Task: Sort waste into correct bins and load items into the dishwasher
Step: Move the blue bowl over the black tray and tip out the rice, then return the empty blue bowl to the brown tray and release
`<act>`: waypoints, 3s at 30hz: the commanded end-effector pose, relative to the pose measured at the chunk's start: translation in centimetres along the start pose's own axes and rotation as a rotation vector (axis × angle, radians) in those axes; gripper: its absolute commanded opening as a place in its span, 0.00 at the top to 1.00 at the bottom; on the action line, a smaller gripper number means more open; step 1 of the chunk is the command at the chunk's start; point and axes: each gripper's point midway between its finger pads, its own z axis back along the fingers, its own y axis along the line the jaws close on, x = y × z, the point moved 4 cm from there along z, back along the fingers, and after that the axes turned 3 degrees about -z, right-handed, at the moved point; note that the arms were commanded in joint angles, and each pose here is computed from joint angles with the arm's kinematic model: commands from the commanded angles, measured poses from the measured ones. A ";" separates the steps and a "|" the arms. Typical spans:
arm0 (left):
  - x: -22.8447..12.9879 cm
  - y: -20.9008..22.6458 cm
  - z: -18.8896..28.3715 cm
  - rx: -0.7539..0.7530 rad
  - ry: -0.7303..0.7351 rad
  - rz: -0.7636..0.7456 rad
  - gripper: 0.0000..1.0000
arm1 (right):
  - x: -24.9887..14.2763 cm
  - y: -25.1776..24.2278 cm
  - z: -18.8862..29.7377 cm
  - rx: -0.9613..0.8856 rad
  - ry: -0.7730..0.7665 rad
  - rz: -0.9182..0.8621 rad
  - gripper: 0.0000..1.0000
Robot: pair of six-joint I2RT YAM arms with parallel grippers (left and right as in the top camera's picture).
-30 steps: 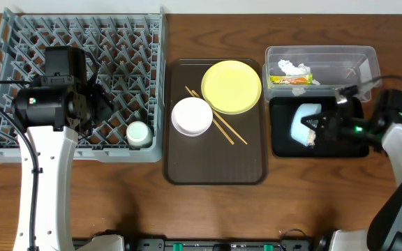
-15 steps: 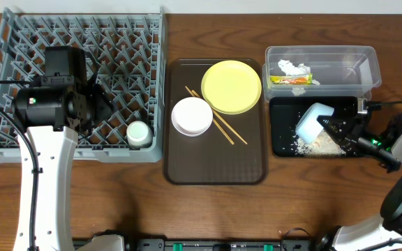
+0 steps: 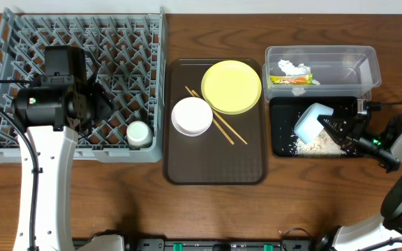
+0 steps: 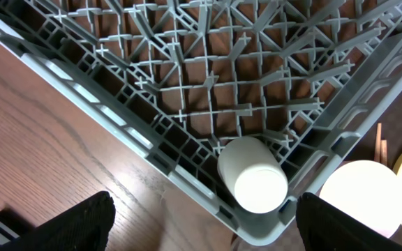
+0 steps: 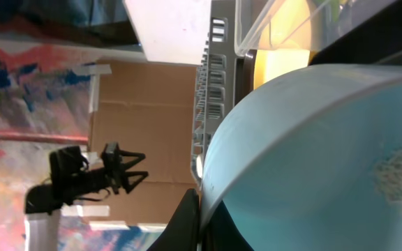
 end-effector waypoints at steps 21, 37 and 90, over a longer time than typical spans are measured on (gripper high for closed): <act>0.3 0.2 0.0 0.015 -0.010 0.008 0.15 | 2.3 4.1 -1.5 0.042 0.056 -0.023 0.99; 0.3 0.1 0.0 0.014 -0.011 0.008 0.15 | -0.4 10.0 -4.9 -0.064 0.110 0.235 0.99; 0.1 0.1 -0.6 0.014 -0.001 0.007 0.15 | -22.8 -0.1 -23.0 -1.067 0.672 0.722 0.65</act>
